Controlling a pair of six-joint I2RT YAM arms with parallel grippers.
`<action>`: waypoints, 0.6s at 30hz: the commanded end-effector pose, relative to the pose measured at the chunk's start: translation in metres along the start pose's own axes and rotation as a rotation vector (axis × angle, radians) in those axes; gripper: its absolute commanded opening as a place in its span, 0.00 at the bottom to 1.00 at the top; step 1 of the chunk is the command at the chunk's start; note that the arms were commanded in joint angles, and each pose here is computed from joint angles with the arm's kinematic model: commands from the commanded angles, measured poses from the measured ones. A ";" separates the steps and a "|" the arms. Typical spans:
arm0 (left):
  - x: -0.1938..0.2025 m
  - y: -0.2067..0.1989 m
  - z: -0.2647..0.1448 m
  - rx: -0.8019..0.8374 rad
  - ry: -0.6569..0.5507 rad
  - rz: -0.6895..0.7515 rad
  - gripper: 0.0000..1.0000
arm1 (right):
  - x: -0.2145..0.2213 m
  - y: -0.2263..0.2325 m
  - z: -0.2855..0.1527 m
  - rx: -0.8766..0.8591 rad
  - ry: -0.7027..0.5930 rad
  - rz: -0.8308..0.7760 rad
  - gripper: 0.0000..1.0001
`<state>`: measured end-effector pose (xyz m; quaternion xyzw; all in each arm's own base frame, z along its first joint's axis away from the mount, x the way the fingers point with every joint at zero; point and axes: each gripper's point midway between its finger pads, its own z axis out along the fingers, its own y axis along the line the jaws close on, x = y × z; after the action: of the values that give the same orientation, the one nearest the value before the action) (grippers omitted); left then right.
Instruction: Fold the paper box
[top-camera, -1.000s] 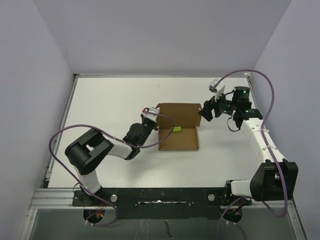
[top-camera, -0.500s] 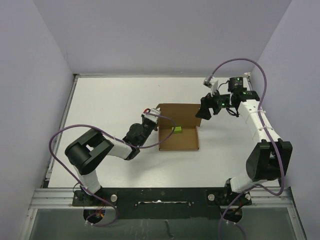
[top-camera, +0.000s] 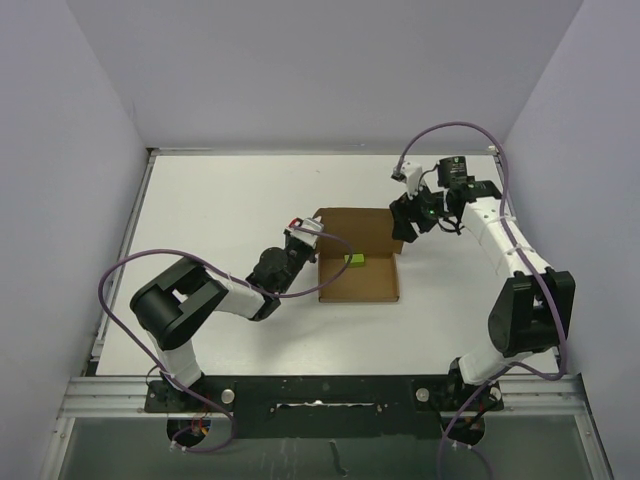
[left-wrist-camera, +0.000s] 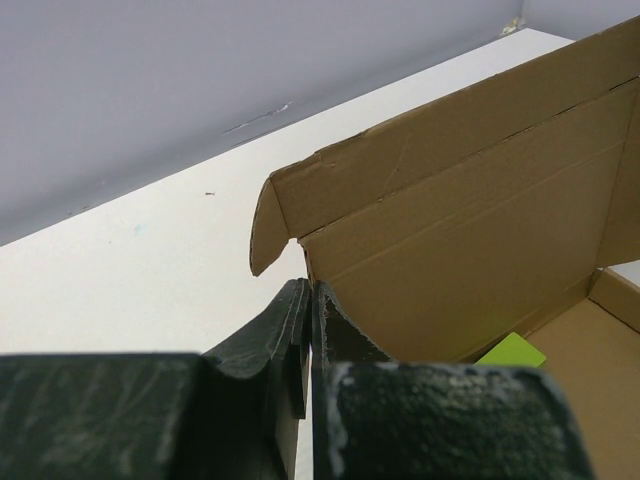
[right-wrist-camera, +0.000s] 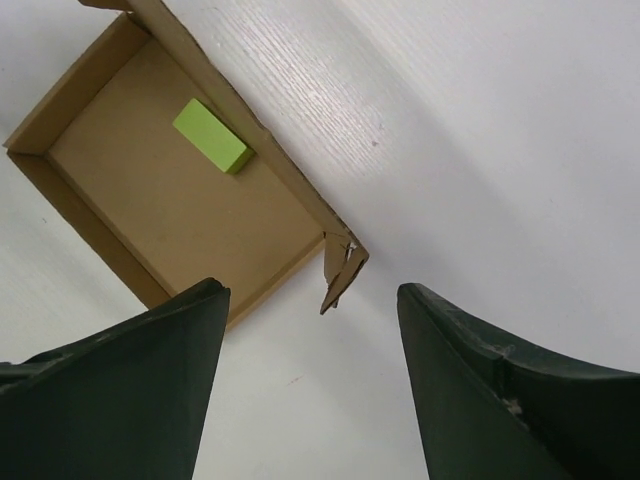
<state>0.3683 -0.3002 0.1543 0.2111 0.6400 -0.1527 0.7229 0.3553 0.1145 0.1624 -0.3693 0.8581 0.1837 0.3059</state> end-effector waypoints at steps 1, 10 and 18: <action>-0.033 -0.002 -0.002 0.016 -0.084 -0.010 0.00 | -0.007 -0.007 0.005 0.041 -0.018 -0.028 0.65; -0.034 -0.002 -0.003 0.017 -0.081 -0.013 0.00 | -0.007 -0.009 0.015 0.037 -0.013 -0.025 0.34; -0.034 -0.003 -0.003 0.018 -0.080 -0.024 0.00 | -0.006 -0.012 0.017 0.053 -0.021 -0.027 0.02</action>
<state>0.3673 -0.3005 0.1547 0.2123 0.6397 -0.1536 0.7226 0.3662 0.1156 0.1432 -0.3699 0.8640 0.1659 0.2985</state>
